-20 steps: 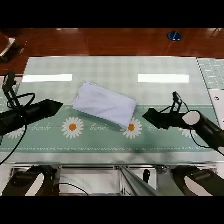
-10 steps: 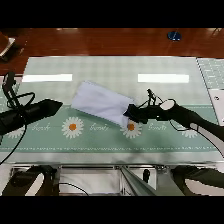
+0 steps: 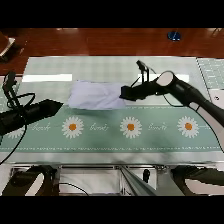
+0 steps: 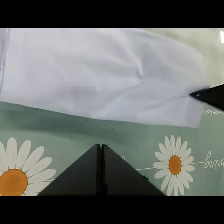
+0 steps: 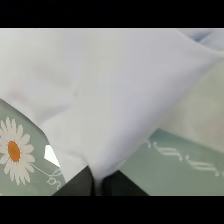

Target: Fold the shirts.

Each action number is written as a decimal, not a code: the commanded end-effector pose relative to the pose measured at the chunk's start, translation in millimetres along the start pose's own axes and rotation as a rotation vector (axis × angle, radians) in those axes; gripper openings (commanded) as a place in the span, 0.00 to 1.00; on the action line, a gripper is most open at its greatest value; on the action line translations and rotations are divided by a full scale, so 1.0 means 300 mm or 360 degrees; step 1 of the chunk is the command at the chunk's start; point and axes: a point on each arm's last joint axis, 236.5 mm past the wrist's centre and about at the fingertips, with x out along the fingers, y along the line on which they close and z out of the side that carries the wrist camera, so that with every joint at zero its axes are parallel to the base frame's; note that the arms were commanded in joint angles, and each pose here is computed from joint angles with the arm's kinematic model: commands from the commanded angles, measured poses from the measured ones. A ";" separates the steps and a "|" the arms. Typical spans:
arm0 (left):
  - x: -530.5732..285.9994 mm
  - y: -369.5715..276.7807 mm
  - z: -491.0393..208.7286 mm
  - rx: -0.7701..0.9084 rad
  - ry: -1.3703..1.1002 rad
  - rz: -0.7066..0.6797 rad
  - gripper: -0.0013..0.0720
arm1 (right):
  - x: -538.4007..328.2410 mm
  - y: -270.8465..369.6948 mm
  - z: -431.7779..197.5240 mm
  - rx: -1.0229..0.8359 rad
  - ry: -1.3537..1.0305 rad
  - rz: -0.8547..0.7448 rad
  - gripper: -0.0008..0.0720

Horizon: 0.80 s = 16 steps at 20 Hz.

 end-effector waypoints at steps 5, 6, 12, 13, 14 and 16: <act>-0.001 -0.003 0.000 -0.0004 0.0000 -0.0005 0.04 | -0.447 0.013 0.246 -0.0146 -0.0226 -0.0170 0.04; -0.001 -0.015 -0.001 -0.0024 0.0001 -0.0030 0.04 | -0.522 -0.015 0.271 -0.0116 -0.0272 -0.0190 0.04; -0.001 -0.034 -0.001 -0.0043 0.0003 -0.0068 0.04 | -1.006 -0.227 0.283 0.0190 -0.0599 -0.0370 0.04; -0.002 -0.045 0.000 -0.0062 0.0002 -0.0090 0.04 | -1.078 -0.260 0.269 0.0238 -0.0660 -0.0408 0.04; -0.003 -0.060 0.000 -0.0083 0.0002 -0.0120 0.04 | -1.156 -0.295 0.252 0.0294 -0.0734 -0.0451 0.04; -0.004 -0.068 -0.003 -0.0096 0.0010 -0.0136 0.04 | -1.290 -0.367 0.199 0.0436 -0.0844 -0.0533 0.04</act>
